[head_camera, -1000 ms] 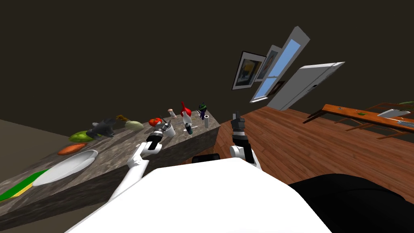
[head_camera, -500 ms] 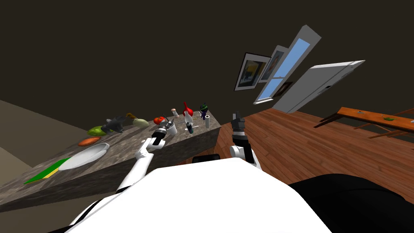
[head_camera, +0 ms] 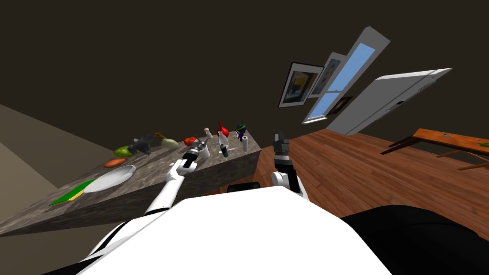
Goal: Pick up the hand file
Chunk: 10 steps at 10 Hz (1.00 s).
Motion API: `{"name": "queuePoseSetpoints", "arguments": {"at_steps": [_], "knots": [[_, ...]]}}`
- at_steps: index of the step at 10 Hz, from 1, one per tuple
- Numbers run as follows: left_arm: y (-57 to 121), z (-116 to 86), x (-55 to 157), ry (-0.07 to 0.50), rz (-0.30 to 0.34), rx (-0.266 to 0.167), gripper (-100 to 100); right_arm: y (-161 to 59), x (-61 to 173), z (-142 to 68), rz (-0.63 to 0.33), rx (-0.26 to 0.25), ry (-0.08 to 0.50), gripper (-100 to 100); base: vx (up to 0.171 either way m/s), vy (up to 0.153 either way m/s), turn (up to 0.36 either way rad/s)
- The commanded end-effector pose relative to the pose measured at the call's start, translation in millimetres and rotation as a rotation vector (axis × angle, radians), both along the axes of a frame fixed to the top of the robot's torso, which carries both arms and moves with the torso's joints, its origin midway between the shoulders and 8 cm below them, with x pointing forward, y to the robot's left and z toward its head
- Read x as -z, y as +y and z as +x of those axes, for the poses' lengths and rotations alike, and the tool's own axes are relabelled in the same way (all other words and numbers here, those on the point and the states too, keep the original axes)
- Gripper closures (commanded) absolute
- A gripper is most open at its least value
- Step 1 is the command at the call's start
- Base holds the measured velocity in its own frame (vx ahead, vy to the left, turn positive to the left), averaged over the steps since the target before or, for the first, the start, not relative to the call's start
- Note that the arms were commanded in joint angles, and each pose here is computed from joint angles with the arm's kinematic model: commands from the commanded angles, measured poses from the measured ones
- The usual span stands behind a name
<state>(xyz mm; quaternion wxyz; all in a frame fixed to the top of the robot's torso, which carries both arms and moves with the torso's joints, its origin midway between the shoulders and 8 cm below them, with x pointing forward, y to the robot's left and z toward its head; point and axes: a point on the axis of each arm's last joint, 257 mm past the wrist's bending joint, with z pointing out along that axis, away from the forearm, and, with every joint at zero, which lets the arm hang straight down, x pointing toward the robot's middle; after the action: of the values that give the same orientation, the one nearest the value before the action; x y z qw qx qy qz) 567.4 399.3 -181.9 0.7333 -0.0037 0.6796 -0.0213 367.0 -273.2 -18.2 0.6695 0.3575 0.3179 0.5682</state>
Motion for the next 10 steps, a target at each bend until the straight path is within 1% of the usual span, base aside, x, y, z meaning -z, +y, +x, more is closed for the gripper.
{"name": "queuePoseSetpoints", "arguments": {"at_steps": [1, 2, 3, 4, 5, 6, 7, 8, 9, 10], "knots": [[7.1, -1, 15, 0.030, -0.005, -0.013, -100, 0, 0, 0, 0.000, 0.000, 0.000, 0, 0.004, -0.006, -0.016], [-11.1, 14, 1, -0.001, 0.002, 0.044, -100, 0, 0, 0, 0.000, 0.000, 0.000, 0, -0.002, -0.035, 0.247], [-12.7, 20, -5, -0.010, 0.001, 0.046, -100, 0, 0, 0, 0.000, 0.000, 0.000, 0, -0.007, -0.050, 0.142], [-5.7, 19, 8, 0.017, -0.003, 0.031, -100, 0, 0, 0, 0.000, 0.000, 0.000, 0, -0.003, -0.025, -0.019], [-22.3, 31, -5, -0.012, 0.006, 0.085, -100, 0, 0, 0, 0.000, 0.000, 0.000, 0, -0.010, -0.037, 0.204], [-22.9, 35, -9, -0.017, 0.005, 0.085, -100, 0, 0, 0, 0.000, 0.000, 0.000, 0, -0.004, -0.046, 0.137], [-20.2, 39, -6, -0.009, 0.003, 0.078, -100, 0, 0, 0, 0.000, 0.000, 0.000, 0, 0.002, -0.028, -0.011], [-13.3, 37, 7, 0.017, -0.001, 0.064, -100, 0, 0, 0, 0.000, 0.000, 0.000, 0, 0.002, -0.008, -0.016], [-10.1, 36, 13, 0.029, -0.003, 0.058, -100, 0, 0, 0, 0.000, 0.000, 0.000, 0, 0.000, 0.000, 0.000], [-27.2, 46, -4, -0.007, 0.011, 0.112, -100, 0, 0, 0, 0.000, 0.000, 0.000, 0, -0.005, -0.036, 0.246]]}}
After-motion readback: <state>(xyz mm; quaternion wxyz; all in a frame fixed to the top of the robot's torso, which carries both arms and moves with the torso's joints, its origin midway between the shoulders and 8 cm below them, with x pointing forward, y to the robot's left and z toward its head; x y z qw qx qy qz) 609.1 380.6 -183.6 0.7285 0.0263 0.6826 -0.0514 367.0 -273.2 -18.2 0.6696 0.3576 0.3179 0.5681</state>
